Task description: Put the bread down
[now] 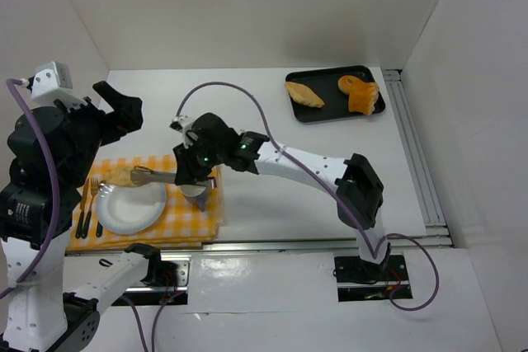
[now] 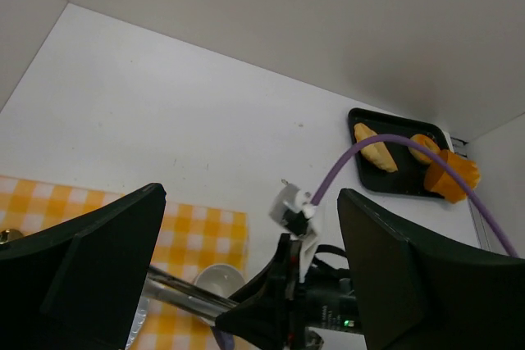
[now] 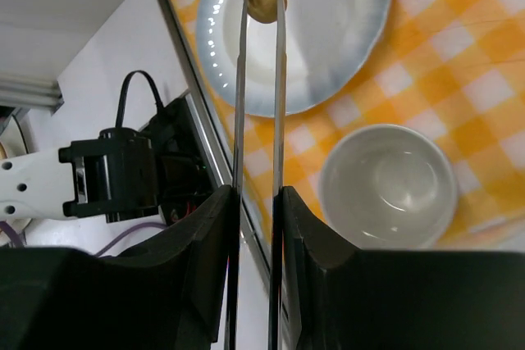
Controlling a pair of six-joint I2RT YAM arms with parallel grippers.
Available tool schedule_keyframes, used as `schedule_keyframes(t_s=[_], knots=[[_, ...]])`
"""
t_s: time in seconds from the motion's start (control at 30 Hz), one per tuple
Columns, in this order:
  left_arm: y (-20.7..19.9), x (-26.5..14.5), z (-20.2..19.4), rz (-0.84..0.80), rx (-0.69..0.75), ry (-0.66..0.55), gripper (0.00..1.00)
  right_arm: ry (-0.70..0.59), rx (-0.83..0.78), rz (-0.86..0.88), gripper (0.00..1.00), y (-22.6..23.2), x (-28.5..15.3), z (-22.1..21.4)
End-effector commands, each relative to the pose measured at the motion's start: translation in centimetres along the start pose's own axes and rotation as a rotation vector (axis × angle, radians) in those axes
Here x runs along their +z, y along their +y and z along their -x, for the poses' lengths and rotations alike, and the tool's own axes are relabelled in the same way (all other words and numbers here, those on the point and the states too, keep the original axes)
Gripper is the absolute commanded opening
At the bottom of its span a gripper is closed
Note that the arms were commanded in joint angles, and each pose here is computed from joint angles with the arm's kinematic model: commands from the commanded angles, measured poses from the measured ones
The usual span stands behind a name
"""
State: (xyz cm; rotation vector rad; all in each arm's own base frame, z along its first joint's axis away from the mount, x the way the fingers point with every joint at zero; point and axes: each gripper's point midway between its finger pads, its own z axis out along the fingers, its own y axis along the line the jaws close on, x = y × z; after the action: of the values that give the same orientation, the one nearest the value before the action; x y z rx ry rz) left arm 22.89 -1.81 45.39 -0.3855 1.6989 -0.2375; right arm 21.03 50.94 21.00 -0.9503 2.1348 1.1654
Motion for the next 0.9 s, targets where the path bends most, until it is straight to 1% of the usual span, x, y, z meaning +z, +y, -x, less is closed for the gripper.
schedule_keyframes(t_s=[0.0,0.1,0.17,0.2,0.27,0.3,0.33,0.37,0.47,0.5,0.57,0.63,0.67,0.77,0.8,0.87], knots=[[-0.2,-0.1,1.4,0.003,-0.009,-0.04,1.0,-0.013,-0.043,0.039,0.09,1.5,1.3,1.0],[-0.2,-0.1,1.4,0.003,-0.009,-0.04,1.0,0.02,-0.039,0.037,0.09,1.3,2.5,-0.4],[-0.2,0.1,1.0,-0.001,0.003,-0.027,1.0,0.035,-0.032,0.05,0.14,1.8,3.0,-0.8],[-0.1,0.3,0.6,0.003,0.006,-0.018,1.0,0.061,-0.023,0.049,0.2,1.4,3.4,-1.6],[-0.2,0.6,0.3,-0.004,0.018,-0.009,1.0,0.047,-0.028,0.055,0.34,1.9,3.1,-0.7],[-0.1,0.7,0.0,-0.001,0.02,-0.001,1.0,0.055,-0.035,0.052,0.45,1.8,3.1,-0.9],[-0.3,0.7,-0.1,-0.012,0.02,0.004,1.0,0.025,-0.043,0.044,0.54,2.1,2.5,0.1],[-0.2,0.9,-0.4,-0.008,0.022,0.012,1.0,0.023,-0.054,0.031,0.54,2.0,2.1,0.2],[-0.3,1.0,-0.3,-0.008,0.031,0.012,1.0,-0.055,-0.06,0.004,0.54,1.8,-0.1,3.2],[-0.3,1.0,-0.3,-0.009,0.031,0.012,1.0,-0.058,-0.061,0.005,0.54,1.9,-0.5,3.3],[-0.3,1.3,-0.1,-0.008,0.041,0.013,1.0,-0.114,-0.062,-0.016,0.54,1.4,-2.2,5.1],[-0.3,1.1,0.2,-0.003,0.039,0.002,1.0,-0.138,-0.053,-0.043,0.54,0.3,-3.2,5.8],[-0.3,1.1,0.2,-0.003,0.039,0.002,1.0,-0.167,-0.054,-0.06,0.54,0.1,-4.4,6.6],[-0.2,0.9,0.6,0.002,0.036,-0.01,1.0,-0.214,-0.032,-0.138,0.52,-2.4,-6.6,7.7],[-0.2,0.9,0.6,0.002,0.036,-0.01,1.0,-0.277,-0.022,-0.202,0.52,-3.8,-9.1,9.2],[-0.2,0.9,0.6,0.002,0.036,-0.01,1.0,-0.298,0.022,-0.298,0.52,-6.8,-11.3,8.8]])
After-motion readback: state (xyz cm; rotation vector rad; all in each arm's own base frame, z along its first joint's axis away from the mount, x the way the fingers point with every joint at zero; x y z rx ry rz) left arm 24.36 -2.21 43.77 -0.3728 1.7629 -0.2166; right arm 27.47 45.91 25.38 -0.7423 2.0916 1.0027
